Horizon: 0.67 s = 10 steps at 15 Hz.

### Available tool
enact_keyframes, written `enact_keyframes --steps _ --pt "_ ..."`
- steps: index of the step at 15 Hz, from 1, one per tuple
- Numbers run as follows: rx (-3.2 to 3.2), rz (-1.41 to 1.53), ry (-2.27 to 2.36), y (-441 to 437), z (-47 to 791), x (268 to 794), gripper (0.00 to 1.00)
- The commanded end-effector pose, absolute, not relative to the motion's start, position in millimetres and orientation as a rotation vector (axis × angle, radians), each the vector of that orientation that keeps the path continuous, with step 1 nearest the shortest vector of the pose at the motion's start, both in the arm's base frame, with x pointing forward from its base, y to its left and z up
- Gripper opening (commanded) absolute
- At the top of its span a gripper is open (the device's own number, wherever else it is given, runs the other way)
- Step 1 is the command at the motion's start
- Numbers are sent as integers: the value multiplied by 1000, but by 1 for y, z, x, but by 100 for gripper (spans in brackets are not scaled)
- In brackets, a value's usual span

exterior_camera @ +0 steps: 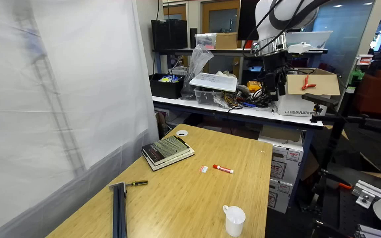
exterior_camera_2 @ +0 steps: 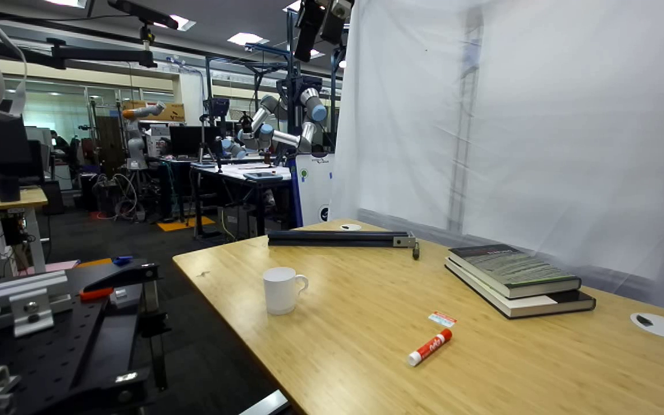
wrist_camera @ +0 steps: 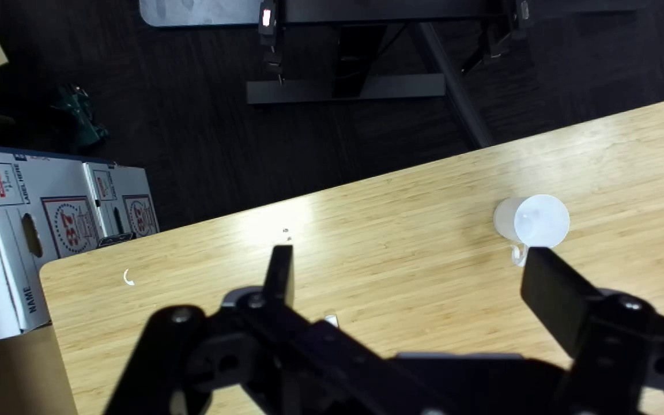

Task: Move the white mug to the right side of the table

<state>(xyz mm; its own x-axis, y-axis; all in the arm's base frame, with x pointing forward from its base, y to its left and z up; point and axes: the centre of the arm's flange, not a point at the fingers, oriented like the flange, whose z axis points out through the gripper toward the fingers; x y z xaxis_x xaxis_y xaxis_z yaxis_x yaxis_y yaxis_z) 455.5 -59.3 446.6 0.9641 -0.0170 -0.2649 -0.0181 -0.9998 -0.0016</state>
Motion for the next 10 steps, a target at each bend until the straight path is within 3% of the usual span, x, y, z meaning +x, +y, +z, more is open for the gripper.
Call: enact_keyframes --steps 1,10 --pt "-3109 419 28 -59 447 455 100" --pt "-3103 493 -48 -29 420 459 100"
